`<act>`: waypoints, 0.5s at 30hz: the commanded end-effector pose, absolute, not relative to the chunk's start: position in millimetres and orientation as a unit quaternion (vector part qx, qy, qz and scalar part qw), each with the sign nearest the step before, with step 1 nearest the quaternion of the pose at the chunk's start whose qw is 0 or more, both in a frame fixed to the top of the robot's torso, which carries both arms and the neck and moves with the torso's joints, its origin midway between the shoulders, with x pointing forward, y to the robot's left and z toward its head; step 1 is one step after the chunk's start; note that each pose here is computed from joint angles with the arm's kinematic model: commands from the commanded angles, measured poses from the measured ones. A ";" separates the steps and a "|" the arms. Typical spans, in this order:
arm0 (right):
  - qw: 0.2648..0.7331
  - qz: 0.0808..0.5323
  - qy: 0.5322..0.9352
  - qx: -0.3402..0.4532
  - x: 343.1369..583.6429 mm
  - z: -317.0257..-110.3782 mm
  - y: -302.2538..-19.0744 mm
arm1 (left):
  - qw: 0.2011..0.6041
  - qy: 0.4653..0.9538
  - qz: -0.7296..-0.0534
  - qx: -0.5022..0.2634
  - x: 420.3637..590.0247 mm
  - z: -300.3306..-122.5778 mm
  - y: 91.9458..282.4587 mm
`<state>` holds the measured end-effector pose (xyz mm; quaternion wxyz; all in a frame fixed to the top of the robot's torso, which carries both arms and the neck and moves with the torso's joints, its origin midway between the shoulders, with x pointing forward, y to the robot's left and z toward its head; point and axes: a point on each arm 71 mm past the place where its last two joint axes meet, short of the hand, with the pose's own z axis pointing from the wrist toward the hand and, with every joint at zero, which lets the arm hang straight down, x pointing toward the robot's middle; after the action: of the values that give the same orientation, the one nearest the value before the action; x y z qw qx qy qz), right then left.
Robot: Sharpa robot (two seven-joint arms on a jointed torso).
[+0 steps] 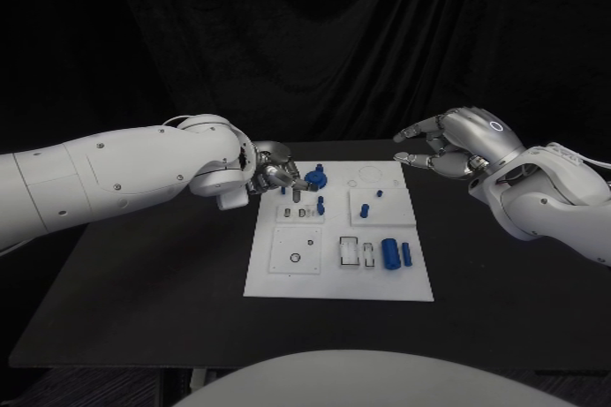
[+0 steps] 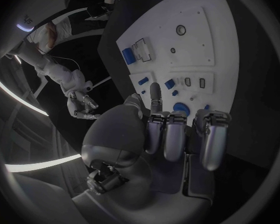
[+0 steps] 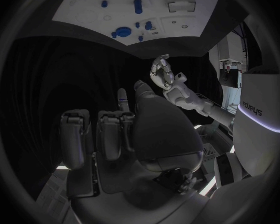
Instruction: Assemble the parts on the task board
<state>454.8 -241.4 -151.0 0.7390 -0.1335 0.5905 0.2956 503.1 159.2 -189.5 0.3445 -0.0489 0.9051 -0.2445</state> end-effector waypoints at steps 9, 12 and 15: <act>0.755 0.263 0.583 -0.144 455.0 -150.0 -257.7 | 0.308 0.938 -0.154 -0.028 514.8 -197.9 141.7; 0.756 0.261 0.583 -0.143 454.1 -150.0 -260.3 | 0.309 0.939 -0.146 -0.029 516.3 -199.0 135.6; 0.756 0.260 0.584 -0.142 453.8 -150.1 -261.7 | 0.312 0.939 -0.141 -0.032 518.1 -200.0 130.5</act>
<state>454.0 -261.0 -151.1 0.7487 -0.1456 0.5890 0.2673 518.0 127.6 -197.8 0.3161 -0.0309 0.9340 -0.1635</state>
